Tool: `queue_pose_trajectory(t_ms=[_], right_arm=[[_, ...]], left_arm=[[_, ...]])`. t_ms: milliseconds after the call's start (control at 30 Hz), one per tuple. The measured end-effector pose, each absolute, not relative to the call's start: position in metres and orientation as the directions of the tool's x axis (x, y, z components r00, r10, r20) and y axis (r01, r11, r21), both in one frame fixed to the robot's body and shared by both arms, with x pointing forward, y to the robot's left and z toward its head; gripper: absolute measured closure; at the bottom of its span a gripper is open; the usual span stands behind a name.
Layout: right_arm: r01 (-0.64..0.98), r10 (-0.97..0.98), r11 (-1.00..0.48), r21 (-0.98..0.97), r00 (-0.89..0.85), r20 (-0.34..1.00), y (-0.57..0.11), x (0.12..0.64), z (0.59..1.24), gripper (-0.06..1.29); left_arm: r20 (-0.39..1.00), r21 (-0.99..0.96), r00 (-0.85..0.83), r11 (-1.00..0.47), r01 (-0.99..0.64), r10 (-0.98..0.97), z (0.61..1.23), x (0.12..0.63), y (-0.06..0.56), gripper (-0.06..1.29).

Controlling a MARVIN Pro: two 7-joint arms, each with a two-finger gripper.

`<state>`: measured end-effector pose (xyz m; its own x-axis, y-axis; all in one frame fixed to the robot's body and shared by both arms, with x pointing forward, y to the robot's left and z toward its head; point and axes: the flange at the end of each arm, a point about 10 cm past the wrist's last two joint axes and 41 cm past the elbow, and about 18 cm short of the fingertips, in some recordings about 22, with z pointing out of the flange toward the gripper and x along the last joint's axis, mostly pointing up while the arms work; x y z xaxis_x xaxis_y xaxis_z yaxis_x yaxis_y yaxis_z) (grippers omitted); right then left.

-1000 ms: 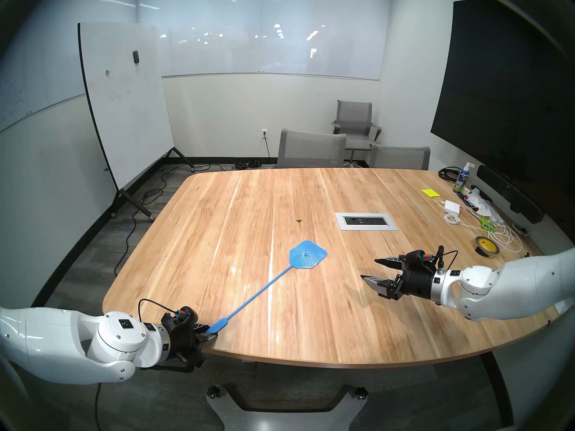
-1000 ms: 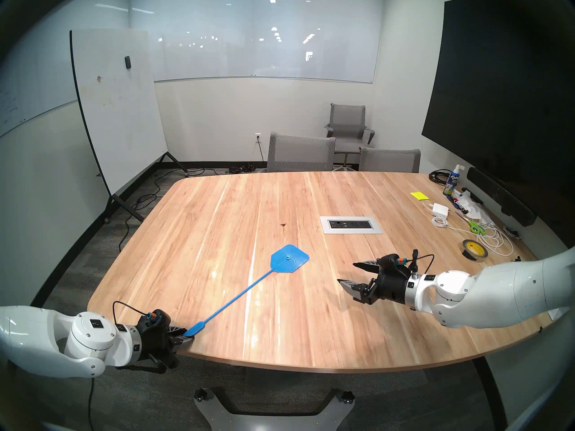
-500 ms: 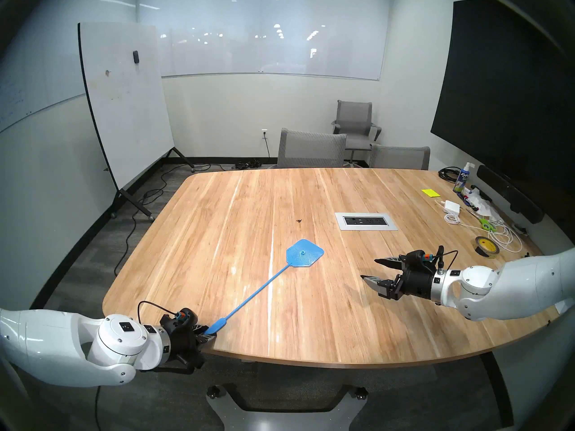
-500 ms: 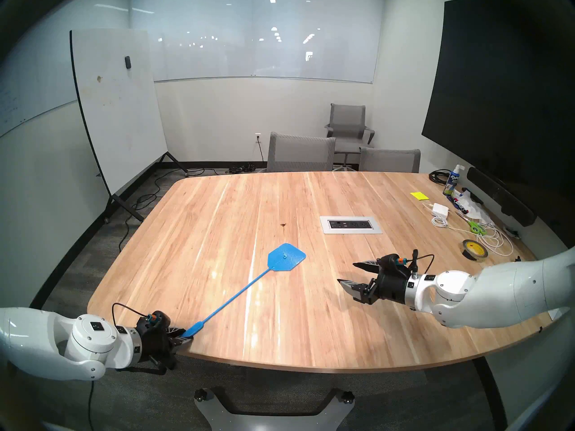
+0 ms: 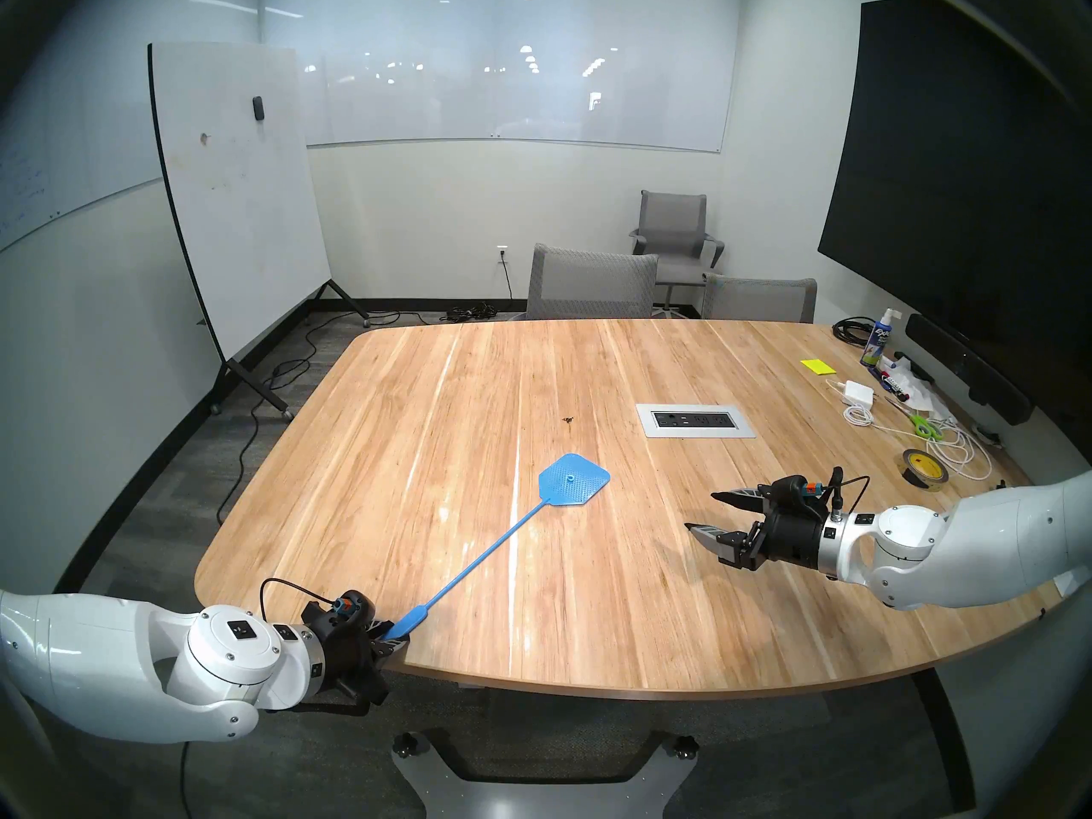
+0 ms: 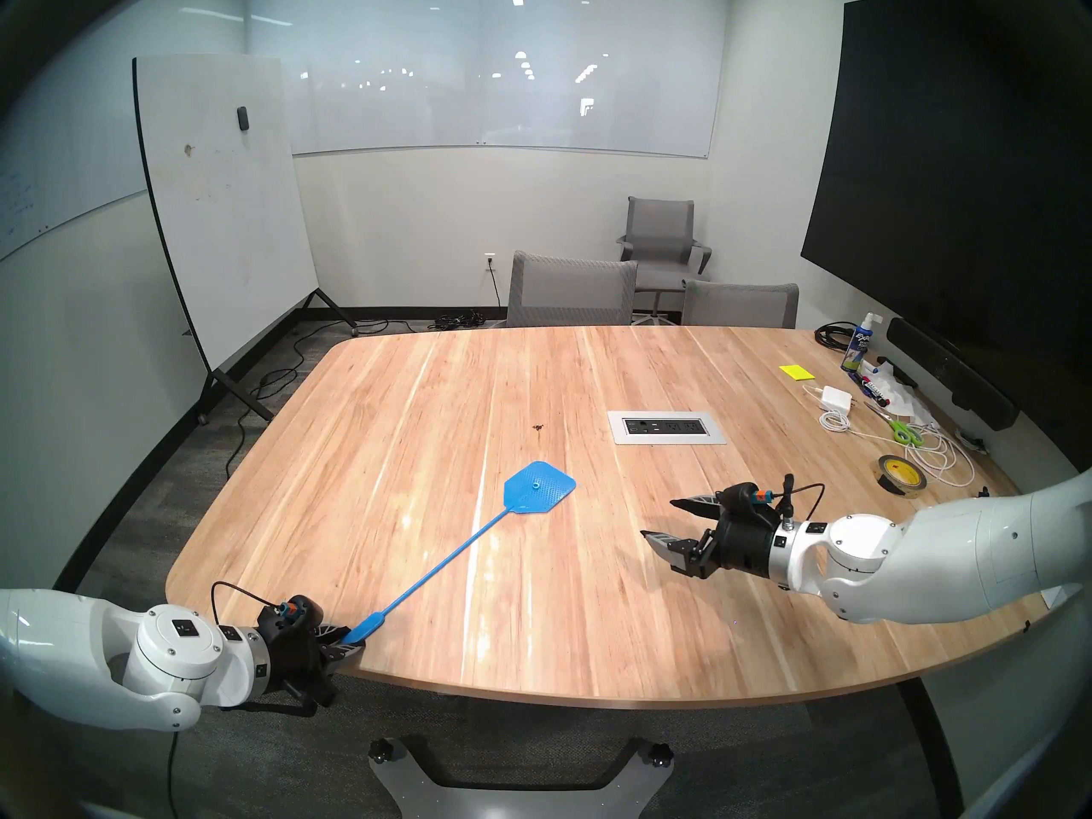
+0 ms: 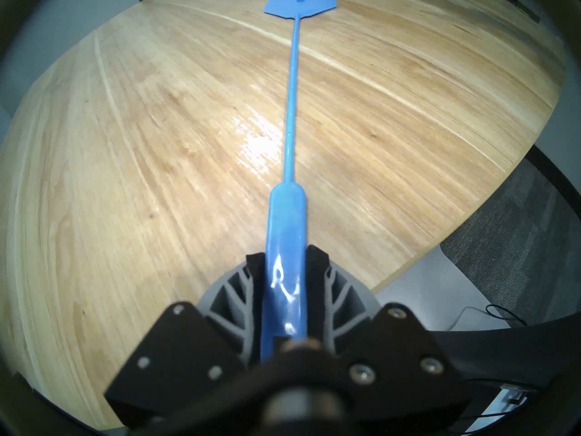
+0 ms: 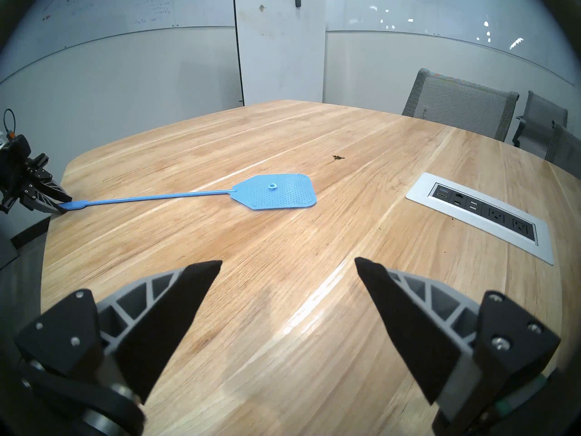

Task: Swat a bug on table

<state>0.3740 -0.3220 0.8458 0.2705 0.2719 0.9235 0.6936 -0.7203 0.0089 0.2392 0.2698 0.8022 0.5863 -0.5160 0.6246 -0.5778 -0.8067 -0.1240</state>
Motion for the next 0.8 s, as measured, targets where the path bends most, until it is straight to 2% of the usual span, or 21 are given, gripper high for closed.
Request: queue_pose_trajectory(t_ms=[800], right_arm=[[0.693, 0.271, -0.721, 0.007, 0.272, 0.923, -0.322, 0.374, 0.845, 0.02]], left_arm=[[0.633, -0.161, 0.582, -0.822, -0.546, -0.511, 0.798, 0.227, 0.268, 0.96]])
